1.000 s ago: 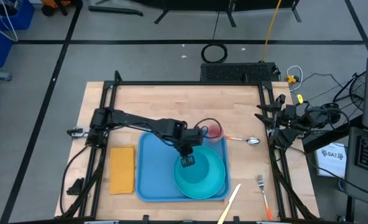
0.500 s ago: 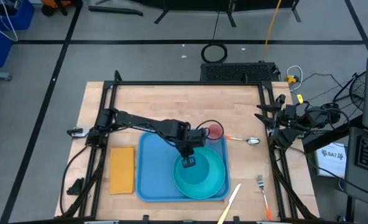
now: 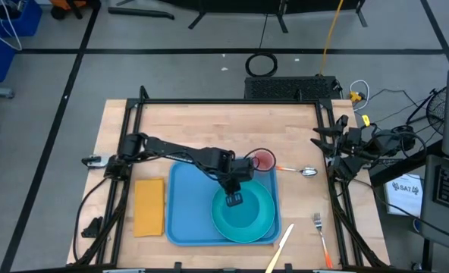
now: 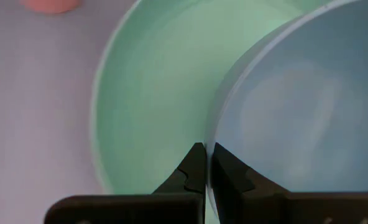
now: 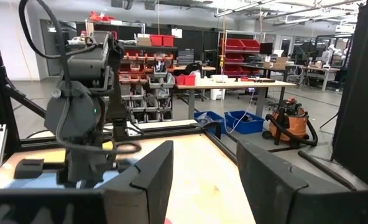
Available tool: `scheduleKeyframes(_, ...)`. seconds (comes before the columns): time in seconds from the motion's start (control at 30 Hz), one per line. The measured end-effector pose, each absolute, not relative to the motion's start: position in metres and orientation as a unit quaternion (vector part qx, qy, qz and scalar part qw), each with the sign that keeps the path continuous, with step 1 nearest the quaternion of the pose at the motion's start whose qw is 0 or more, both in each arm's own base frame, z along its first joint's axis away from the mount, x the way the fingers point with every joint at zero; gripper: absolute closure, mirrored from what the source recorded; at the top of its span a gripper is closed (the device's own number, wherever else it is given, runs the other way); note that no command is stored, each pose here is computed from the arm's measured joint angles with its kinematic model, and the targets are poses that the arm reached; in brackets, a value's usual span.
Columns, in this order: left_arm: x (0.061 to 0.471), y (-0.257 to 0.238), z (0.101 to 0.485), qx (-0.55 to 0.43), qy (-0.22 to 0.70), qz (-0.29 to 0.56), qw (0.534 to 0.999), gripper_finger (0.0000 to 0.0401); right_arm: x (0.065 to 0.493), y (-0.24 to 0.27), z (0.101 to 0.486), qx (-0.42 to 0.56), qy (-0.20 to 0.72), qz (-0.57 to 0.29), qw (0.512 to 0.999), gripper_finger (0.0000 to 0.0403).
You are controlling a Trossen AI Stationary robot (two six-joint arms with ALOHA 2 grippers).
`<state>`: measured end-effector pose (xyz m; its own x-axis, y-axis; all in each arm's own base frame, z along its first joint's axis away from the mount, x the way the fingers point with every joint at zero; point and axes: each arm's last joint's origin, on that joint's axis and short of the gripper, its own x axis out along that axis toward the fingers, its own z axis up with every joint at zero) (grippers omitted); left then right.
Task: Set up tray
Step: Put the blue bowl on the blue plate, then put the yellow napkin on the blue serving tray to the left of the blue plate
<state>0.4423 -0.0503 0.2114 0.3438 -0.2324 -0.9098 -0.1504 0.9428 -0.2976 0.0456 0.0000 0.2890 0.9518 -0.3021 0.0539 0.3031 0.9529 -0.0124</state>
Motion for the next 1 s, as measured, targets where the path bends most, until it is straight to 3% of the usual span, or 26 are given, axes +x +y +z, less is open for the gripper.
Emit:
scheduleKeyframes(0.2, 0.442, -0.050, 0.204, -0.164, 0.587, -0.021, 0.793, 0.0392, 0.046, 0.000, 0.290, -0.007, -0.029, -0.153, 0.988, 0.0236)
scheduleKeyframes(0.47, 0.442, -0.049, 0.207, -0.143, 0.580, -0.014, 0.802, 0.0320, 0.046, 0.000, 0.289, -0.009, -0.028, -0.153, 0.988, 0.0236)
scheduleKeyframes(0.7, 0.447, -0.049, 0.210, -0.128, 0.556, -0.032, 0.821, 0.0285, 0.046, 0.000, 0.289, -0.011, -0.025, -0.153, 0.988, 0.0236)
scheduleKeyframes(1.0, 0.435, -0.049, 0.275, -0.071, 0.450, -0.074, 0.887, 0.0273, 0.046, 0.000, 0.289, -0.011, -0.025, -0.153, 0.988, 0.0236)
